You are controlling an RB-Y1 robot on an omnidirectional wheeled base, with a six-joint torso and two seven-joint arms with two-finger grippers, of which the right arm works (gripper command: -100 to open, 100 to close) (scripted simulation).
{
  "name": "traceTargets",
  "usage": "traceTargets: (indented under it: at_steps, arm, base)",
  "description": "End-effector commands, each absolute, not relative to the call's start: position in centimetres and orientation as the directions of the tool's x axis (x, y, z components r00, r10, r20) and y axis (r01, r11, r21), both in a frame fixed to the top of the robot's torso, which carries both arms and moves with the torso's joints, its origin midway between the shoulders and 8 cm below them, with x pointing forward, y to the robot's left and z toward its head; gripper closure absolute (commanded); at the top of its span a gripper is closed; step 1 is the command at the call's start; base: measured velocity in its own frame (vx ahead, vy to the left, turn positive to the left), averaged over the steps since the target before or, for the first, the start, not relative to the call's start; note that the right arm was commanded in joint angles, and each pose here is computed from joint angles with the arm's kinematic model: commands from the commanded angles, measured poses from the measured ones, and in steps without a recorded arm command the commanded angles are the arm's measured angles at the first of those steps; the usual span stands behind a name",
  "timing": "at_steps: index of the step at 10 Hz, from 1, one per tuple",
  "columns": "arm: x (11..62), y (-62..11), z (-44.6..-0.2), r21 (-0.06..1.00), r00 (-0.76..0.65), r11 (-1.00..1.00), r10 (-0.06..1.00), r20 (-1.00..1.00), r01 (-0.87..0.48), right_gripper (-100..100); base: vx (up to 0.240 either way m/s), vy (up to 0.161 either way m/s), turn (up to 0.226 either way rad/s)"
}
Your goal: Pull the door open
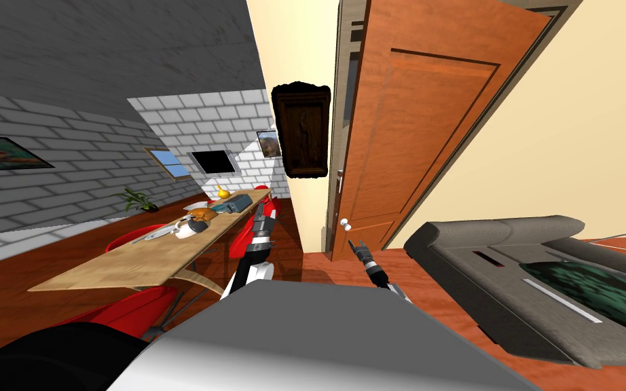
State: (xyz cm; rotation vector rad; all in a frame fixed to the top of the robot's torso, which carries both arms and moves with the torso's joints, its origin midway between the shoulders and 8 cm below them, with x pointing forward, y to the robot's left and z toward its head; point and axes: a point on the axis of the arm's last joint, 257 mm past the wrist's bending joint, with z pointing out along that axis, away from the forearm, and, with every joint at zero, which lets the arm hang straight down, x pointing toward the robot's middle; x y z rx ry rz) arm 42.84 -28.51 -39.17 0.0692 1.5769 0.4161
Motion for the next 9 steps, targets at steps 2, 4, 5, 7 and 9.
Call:
traceTargets:
  at_steps: [2, 4, 5, 7, 9]
  arm:
    - [42.70, -28.40, -39.18, 0.231, -0.046, 0.948, 0.227, -0.973, -0.220, -100]
    - [42.61, -28.33, -39.18, 0.189, -0.038, 0.956, 0.185, -0.982, -0.225, -100]
    - [42.53, -28.27, -39.18, 0.150, -0.031, 0.962, 0.147, -0.989, -0.229, -100]
    - [42.38, -28.17, -39.18, 0.085, -0.018, 0.968, 0.083, -0.996, -0.236, -100]
    - [42.28, -28.10, -39.18, 0.030, -0.006, 0.970, 0.029, -1.000, -0.240, -100]
  base:
    - [-0.010, -0.014, -0.015]
    - [-0.010, -0.018, -0.019]
    - [-0.007, -0.019, -0.011]
    - [-0.014, -0.024, -0.019]
    - [-0.007, -0.020, -0.017]
